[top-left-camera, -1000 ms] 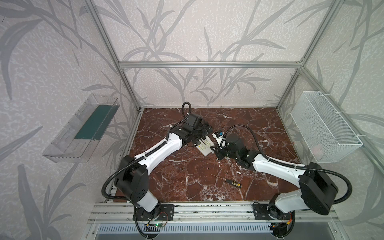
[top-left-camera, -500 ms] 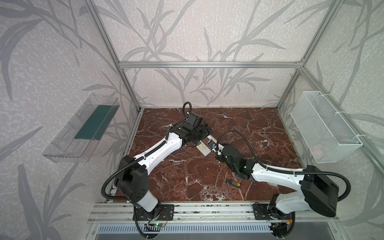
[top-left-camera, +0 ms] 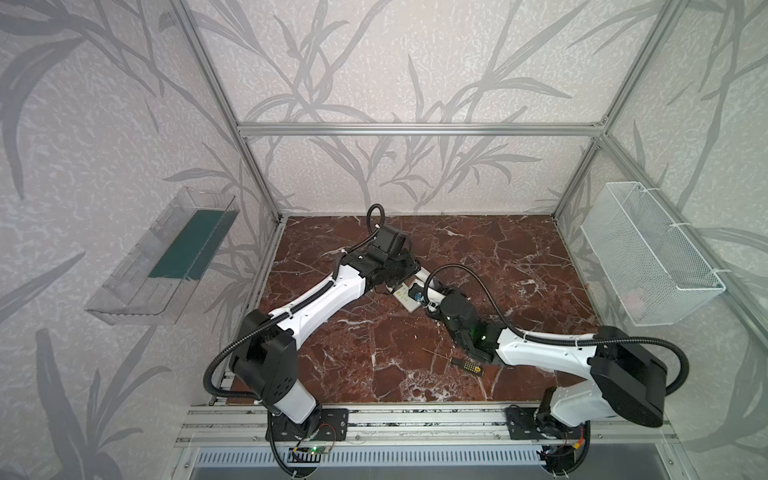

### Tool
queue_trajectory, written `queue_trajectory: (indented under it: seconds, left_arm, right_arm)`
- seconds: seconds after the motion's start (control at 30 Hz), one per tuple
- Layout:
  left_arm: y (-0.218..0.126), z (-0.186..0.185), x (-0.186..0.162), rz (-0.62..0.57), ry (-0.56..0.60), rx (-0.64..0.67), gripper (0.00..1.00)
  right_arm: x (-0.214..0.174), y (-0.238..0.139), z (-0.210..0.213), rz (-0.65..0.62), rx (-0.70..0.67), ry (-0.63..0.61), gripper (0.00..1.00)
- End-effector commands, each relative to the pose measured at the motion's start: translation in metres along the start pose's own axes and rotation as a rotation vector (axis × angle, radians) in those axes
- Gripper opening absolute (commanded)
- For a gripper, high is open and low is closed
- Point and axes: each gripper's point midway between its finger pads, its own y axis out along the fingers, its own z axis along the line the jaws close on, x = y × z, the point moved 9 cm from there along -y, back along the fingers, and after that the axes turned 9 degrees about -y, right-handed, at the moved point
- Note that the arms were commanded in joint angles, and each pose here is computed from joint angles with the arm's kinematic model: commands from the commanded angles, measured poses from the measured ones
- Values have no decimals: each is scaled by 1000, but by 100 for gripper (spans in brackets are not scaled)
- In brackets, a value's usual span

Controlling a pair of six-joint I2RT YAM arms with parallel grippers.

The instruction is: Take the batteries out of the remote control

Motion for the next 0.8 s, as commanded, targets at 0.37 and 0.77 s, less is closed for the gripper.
queue_trajectory:
  seconds: [0.37,0.77]
  left_arm:
    - [7,-5,4,-31,-39,-29,1]
    - [6,10,13,-95,-48,-84,0]
  right_arm:
    - [29,-2,-3,-38,-83,6,8]
    - [15,-21,-8,1,1,142,75]
